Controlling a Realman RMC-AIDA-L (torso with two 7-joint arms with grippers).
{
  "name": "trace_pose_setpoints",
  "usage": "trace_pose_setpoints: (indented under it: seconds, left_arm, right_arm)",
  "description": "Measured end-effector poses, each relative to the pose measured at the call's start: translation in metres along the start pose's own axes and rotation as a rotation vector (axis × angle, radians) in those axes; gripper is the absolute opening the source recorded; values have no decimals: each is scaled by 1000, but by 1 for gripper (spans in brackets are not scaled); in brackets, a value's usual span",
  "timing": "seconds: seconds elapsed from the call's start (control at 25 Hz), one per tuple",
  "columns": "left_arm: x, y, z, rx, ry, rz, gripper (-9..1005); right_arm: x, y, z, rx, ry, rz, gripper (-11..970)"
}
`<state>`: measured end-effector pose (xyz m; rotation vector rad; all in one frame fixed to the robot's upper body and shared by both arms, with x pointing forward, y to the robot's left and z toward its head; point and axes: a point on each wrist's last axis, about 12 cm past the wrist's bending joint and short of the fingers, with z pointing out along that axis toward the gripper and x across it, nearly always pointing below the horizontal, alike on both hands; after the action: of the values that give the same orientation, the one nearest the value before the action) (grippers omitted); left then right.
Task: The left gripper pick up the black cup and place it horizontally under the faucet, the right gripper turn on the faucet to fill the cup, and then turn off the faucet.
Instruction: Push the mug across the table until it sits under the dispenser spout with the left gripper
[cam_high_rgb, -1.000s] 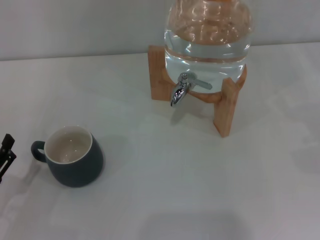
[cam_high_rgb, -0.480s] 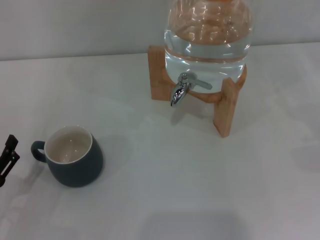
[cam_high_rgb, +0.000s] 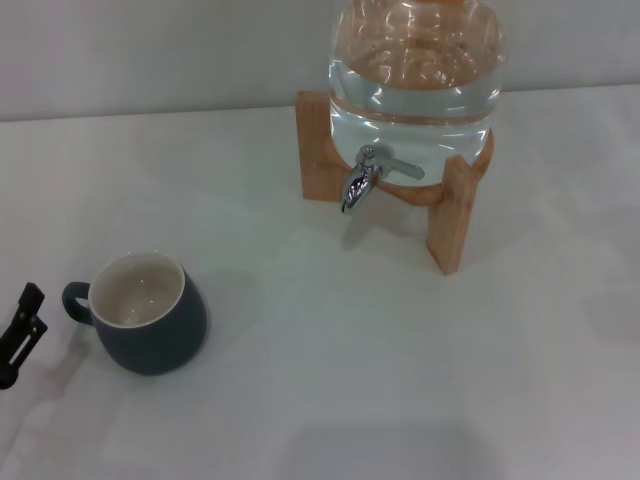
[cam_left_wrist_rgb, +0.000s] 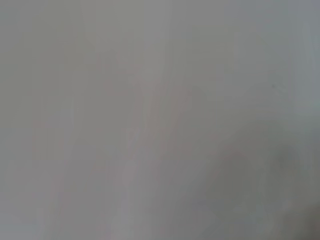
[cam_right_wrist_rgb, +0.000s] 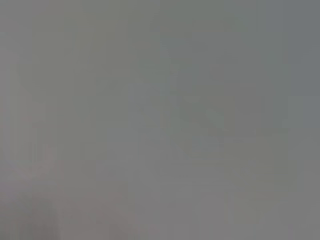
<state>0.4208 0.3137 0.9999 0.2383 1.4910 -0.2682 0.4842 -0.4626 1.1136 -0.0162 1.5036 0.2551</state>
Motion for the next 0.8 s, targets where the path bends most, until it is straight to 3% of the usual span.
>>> trace_pose_setpoints:
  seconds: [0.48, 0.8]
  left_arm:
    - [-1, 4, -31, -90, -30, -19, 888]
    - [6, -1, -30, -92, 18, -48, 888]
  right_arm:
    - [1, -1, -1, 1, 5, 1, 839]
    - [2, -1, -3, 2, 9, 4, 839]
